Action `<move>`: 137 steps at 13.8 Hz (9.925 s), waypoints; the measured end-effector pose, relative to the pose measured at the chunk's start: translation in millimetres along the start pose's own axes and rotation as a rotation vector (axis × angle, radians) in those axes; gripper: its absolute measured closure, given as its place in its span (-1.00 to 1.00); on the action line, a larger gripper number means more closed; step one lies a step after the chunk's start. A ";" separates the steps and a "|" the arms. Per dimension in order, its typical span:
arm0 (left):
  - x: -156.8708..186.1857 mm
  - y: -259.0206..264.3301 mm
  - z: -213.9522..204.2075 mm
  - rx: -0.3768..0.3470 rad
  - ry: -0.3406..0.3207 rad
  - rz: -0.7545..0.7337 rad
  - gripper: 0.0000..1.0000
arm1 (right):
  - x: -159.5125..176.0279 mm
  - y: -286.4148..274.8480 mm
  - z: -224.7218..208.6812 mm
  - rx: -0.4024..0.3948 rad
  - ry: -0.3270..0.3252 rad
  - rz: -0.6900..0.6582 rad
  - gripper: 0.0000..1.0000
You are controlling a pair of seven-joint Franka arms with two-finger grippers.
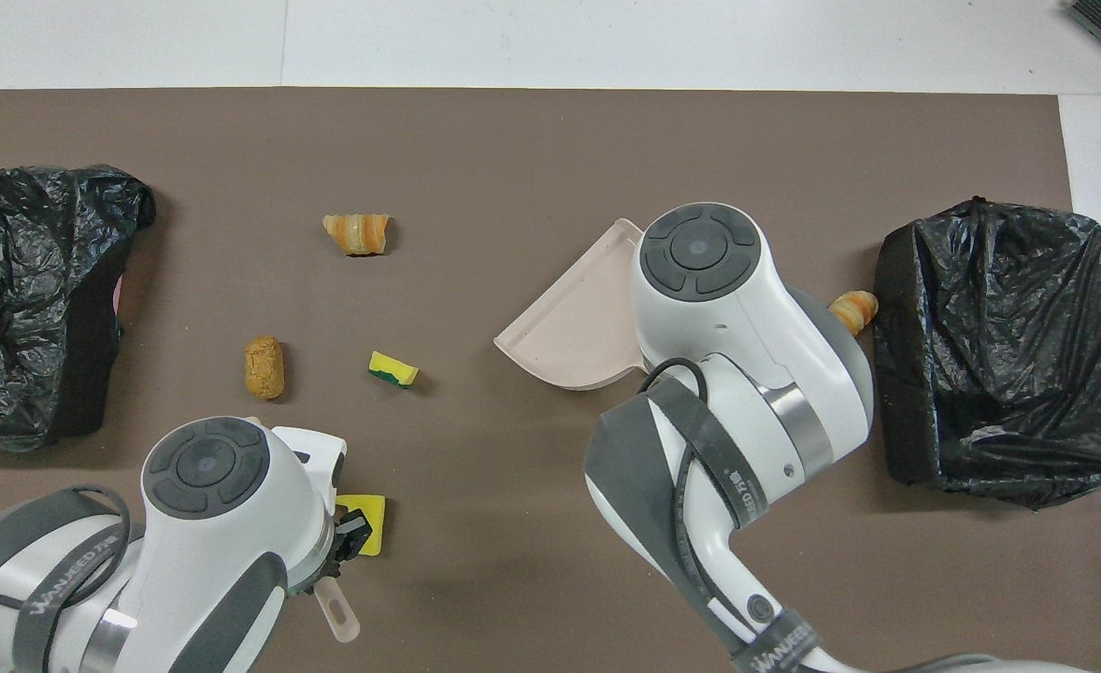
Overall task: Sweep and dump trash in bin
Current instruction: 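Lift the dustpan with the right gripper and set it near the trash, then move the held brush with the left gripper behind the sponge pieces, then sweep the sponge and bread pieces with the brush into the dustpan, then move the brush with the left gripper behind the far bread piece, then sweep the far bread piece with the brush into the dustpan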
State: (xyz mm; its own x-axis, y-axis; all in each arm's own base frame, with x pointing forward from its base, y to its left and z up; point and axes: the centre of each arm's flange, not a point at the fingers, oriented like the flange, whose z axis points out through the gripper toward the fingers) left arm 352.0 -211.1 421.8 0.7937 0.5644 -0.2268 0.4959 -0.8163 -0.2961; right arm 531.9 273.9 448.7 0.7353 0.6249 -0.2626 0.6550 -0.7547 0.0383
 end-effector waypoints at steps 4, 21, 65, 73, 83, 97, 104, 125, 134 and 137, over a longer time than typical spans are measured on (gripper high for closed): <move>-14.3 3.3 22.7 0.039 -0.024 -0.172 0.48 | 1.9 -13.5 -2.7 -0.012 0.002 -0.022 0.37; -58.7 56.7 63.5 -0.148 -0.128 -0.448 0.48 | 5.1 29.7 68.3 -0.086 0.085 -0.824 0.37; 176.6 -8.0 15.0 -0.045 0.138 0.533 0.48 | 8.8 6.2 85.6 -0.117 0.104 -0.855 0.37; 122.1 38.0 18.0 -0.016 0.166 0.675 0.48 | 10.9 -1.1 88.4 -0.116 0.104 -0.830 0.37; 18.3 100.7 19.1 -0.069 0.176 0.862 0.48 | 11.0 -1.3 88.5 -0.116 0.104 -0.828 0.37; -46.1 128.8 -16.8 -0.200 0.200 0.942 0.48 | 11.1 -1.3 89.1 -0.115 0.103 -0.828 0.37; 28.3 100.0 -46.7 -0.234 0.199 0.893 0.48 | 11.1 -1.3 89.5 -0.114 0.103 -0.828 0.37; 300.7 49.7 -47.0 0.132 0.458 1.173 0.48 | 11.1 -1.3 89.6 -0.114 0.103 -0.828 0.37; 309.6 70.4 -34.8 0.251 0.465 1.409 0.48 | 11.1 -1.3 89.6 -0.114 0.103 -0.828 0.37; 300.1 74.1 -15.7 0.273 0.423 1.492 0.48 | 11.1 -1.3 89.6 -0.114 0.103 -0.828 0.37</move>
State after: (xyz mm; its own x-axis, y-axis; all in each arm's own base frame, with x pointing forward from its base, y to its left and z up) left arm 632.4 -104.1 346.4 0.5502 -0.8097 -0.2039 -0.8322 -0.5117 -0.2136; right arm 523.5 263.9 359.3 0.0186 0.9869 -0.1601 0.9993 -0.0236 -0.0293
